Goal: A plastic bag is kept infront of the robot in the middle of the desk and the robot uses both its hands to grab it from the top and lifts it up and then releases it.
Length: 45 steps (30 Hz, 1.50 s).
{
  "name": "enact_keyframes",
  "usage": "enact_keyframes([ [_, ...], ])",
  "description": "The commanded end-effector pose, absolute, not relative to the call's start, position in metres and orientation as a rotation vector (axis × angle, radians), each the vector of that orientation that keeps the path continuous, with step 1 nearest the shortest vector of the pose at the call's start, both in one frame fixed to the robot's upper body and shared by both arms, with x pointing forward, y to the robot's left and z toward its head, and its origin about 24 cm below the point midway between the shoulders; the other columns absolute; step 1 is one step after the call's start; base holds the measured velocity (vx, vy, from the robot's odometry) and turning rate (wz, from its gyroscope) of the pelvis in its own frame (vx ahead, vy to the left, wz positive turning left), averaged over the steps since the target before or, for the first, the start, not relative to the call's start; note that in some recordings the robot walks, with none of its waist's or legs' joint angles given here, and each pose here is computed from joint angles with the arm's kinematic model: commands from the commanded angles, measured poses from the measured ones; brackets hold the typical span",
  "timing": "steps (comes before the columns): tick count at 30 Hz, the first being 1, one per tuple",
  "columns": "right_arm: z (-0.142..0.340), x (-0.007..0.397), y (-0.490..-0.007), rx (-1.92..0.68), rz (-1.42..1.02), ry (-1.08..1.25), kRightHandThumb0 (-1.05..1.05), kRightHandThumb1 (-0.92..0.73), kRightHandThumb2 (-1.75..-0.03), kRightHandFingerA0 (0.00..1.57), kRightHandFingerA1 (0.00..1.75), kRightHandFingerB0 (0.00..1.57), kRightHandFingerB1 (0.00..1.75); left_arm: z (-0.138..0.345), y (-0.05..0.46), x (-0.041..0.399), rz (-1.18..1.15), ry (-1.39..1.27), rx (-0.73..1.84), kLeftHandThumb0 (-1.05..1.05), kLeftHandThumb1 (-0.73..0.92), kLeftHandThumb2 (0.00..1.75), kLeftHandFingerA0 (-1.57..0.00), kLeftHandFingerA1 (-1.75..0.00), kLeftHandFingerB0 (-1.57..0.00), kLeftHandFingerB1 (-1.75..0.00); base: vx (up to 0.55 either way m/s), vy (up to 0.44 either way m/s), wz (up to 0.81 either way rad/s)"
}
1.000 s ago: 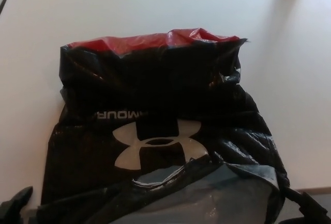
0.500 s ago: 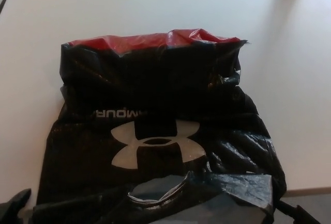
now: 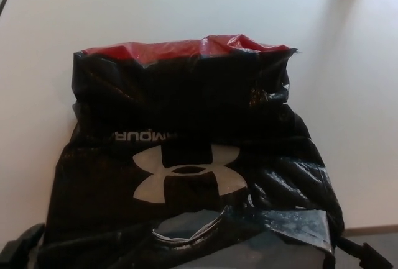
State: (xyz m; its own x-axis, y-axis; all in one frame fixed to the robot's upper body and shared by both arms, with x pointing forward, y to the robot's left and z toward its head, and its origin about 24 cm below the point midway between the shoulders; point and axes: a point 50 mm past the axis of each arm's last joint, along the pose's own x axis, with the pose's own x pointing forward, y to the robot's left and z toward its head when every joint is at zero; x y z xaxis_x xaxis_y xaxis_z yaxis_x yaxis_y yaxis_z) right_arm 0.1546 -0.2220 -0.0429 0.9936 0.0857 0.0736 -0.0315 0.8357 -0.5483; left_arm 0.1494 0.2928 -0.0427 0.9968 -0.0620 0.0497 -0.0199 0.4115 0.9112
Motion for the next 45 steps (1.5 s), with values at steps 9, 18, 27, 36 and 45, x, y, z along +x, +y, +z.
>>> enact_keyframes([
  [9,0.006,0.190,-0.269,-0.508,-0.138,-0.163,-0.32,-0.54,-0.57,0.84,0.49,0.45,0.35,-0.047,0.282,0.156,-0.095,-0.107,1.160,-0.24,0.50,0.59,-0.41,-0.42,-0.09,-0.25,0.00,0.000,0.00],
  [18,0.013,0.200,-0.262,-0.483,-0.130,-0.164,-0.34,-0.53,-0.57,0.86,0.48,0.46,0.36,-0.056,0.272,0.147,-0.152,-0.100,1.142,-0.15,0.53,0.59,-0.46,-0.42,-0.07,-0.23,0.00,0.000,0.00],
  [27,-0.005,0.201,-0.241,-0.479,0.021,-0.054,-0.46,-0.46,-0.72,0.75,0.56,0.36,0.43,-0.055,0.271,0.150,-0.180,-0.098,1.118,-0.13,0.53,0.59,-0.49,-0.46,-0.06,-0.22,0.00,0.000,0.00],
  [36,-0.004,0.216,-0.234,-0.593,0.171,-0.023,-0.49,-0.47,-0.75,0.69,0.56,0.27,0.42,-0.052,0.278,0.150,-0.200,-0.090,1.129,-0.16,0.52,0.59,-0.50,-0.47,-0.06,-0.22,0.00,0.000,0.00],
  [45,-0.002,0.216,-0.244,-0.534,0.213,0.046,-0.44,-0.57,-0.58,0.81,0.46,0.32,0.31,-0.038,0.300,0.153,-0.244,-0.100,1.215,-0.12,0.41,0.87,-0.28,-0.55,-0.01,-0.45,0.00,0.000,0.00],
])
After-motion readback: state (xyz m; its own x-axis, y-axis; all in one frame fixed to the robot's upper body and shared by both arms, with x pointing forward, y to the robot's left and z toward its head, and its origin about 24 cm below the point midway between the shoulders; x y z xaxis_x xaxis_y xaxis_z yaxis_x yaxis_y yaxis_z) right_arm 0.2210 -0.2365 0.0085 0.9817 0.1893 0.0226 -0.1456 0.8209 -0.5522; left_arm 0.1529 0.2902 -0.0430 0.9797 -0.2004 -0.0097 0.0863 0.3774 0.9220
